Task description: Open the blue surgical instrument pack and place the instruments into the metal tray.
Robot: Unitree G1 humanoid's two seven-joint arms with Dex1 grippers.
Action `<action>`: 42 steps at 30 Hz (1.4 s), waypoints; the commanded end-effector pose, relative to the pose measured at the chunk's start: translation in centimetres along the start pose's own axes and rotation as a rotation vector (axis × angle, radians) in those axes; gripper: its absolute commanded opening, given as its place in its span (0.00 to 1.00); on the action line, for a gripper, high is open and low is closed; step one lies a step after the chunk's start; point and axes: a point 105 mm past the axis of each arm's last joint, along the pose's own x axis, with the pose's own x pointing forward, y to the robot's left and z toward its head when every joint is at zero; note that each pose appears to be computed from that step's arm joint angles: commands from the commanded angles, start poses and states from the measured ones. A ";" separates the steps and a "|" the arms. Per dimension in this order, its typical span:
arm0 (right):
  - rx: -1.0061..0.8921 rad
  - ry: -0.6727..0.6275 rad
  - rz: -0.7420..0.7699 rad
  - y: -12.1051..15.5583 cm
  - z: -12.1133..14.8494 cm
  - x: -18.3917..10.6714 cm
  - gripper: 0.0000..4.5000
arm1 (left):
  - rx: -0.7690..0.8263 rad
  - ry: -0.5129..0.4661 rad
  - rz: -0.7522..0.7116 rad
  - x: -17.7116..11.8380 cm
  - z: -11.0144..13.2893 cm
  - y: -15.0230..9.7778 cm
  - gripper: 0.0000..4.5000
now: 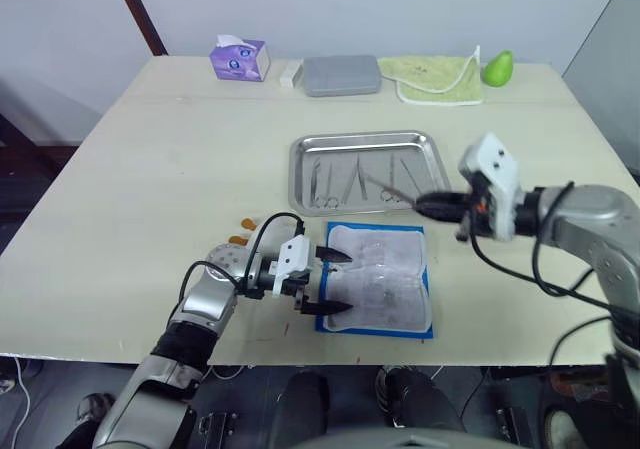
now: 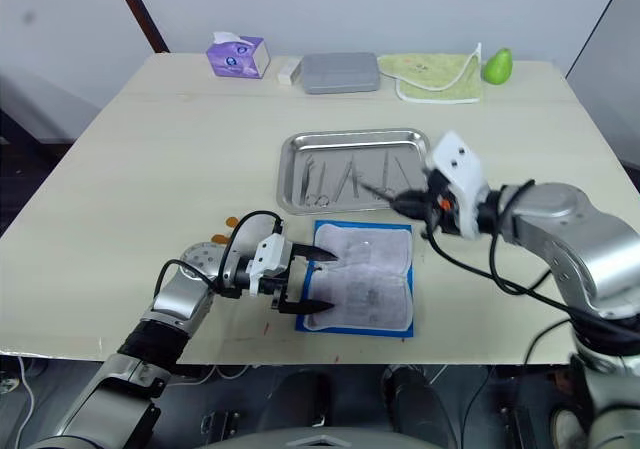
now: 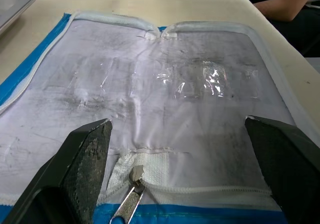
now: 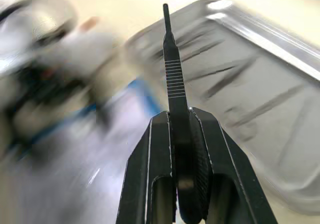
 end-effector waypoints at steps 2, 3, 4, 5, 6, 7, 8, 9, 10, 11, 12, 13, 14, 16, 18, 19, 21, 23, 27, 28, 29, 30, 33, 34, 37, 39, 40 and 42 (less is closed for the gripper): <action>0.083 0.001 -0.190 -3.0 0.1 1.4 0.02 | -0.058 0.044 0.002 0.1 -1.4 -0.6 1.00; 0.121 -0.008 -0.239 -3.9 0.1 1.9 0.02 | -0.059 0.040 0.006 0.1 -1.3 -0.6 1.00; 0.153 -0.011 -0.286 -4.7 0.0 2.4 0.02 | -0.060 0.039 0.008 0.1 -1.3 -0.7 1.00; 0.171 -0.008 -0.318 -5.3 -0.2 2.8 0.02 | -0.061 0.038 0.010 0.1 -1.3 -0.7 1.00; 0.181 -0.006 -0.338 -5.6 -0.3 3.1 0.02 | -0.061 0.038 0.011 0.1 -1.3 -0.7 1.00; 0.198 -0.009 -0.367 -6.2 -0.4 3.4 0.02 | -0.063 0.038 0.014 0.1 -1.3 -0.7 1.00; 0.210 -0.008 -0.395 -6.7 -0.6 3.7 0.02 | -0.064 0.039 0.015 0.1 -1.3 -0.8 1.00; 0.228 -0.005 -0.425 -7.2 -0.9 4.1 0.02 | -0.066 0.039 0.018 0.0 -1.4 -0.8 1.00; 0.240 0.000 -0.456 -7.8 -1.3 4.5 0.02 | -0.067 0.040 0.020 0.0 -1.4 -0.8 1.00; 0.243 0.011 -0.469 -8.1 -1.7 4.9 0.02 | -0.068 0.041 0.021 0.0 -1.5 -0.9 1.00; 0.251 0.016 -0.480 -8.3 -2.1 5.2 0.02 | -0.069 0.040 0.024 0.0 -1.5 -0.9 1.00; 0.255 0.020 -0.488 -8.5 -2.4 5.4 0.02 | -0.070 0.040 0.025 0.0 -1.5 -0.9 1.00; 0.258 0.022 -0.491 -8.6 -2.6 5.6 0.02 | -0.071 0.040 0.026 0.0 -1.6 -0.9 1.00; 0.269 0.026 -0.505 -8.9 -3.0 5.9 0.02 | -0.073 0.042 0.028 -0.1 -1.7 -0.9 1.00; 0.283 0.030 -0.512 -9.1 -3.4 6.3 0.02 | -0.076 0.042 0.030 -0.1 -1.9 -1.0 1.00; 0.290 0.032 -0.525 -9.2 -3.7 6.5 0.02 | -0.076 0.042 0.030 0.0 -1.9 -1.0 1.00; 0.302 0.033 -0.535 -9.4 -4.0 6.7 0.02 | -0.078 0.042 0.030 0.0 -2.0 -1.1 1.00; 0.311 0.032 -0.542 -9.5 -4.2 6.9 0.02 | -0.080 0.042 0.032 0.0 -2.2 -1.1 1.00; 0.323 0.031 -0.546 -9.5 -4.4 7.2 0.02 | -0.084 0.044 0.033 0.0 -2.5 -1.3 1.00; 0.323 0.032 -0.546 -9.5 -4.4 7.2 0.02 | -0.084 0.044 0.033 -0.1 -2.6 -1.3 1.00; 0.324 0.032 -0.546 -9.5 -4.5 7.3 0.02 | -0.085 0.044 0.033 -0.1 -2.6 -1.3 1.00; 0.324 0.033 -0.545 -9.5 -4.5 7.4 0.02 | -0.085 0.045 0.033 -0.1 -2.7 -1.3 1.00; 0.324 0.032 -0.545 -9.4 -4.4 7.6 0.02 | -0.085 0.046 0.033 -0.1 -2.8 -1.4 1.00; 0.323 0.031 -0.546 -9.4 -4.4 7.6 0.02 | -0.085 0.046 0.033 -0.1 -2.8 -1.4 1.00; 0.320 0.031 -0.545 -9.5 -4.3 7.7 0.02 | -0.085 0.047 0.032 -0.1 -2.9 -1.4 1.00; 0.314 0.032 -0.545 -9.4 -4.3 7.7 0.17 | -0.084 0.046 0.031 -0.1 -2.8 -1.4 1.00; 0.310 0.032 -0.545 -9.4 -4.3 7.7 0.25 | -0.084 0.045 0.031 -0.1 -2.8 -1.4 1.00; 0.304 0.024 -0.540 -9.3 -4.1 7.7 0.43 | -0.083 0.043 0.031 -0.1 -2.7 -1.5 1.00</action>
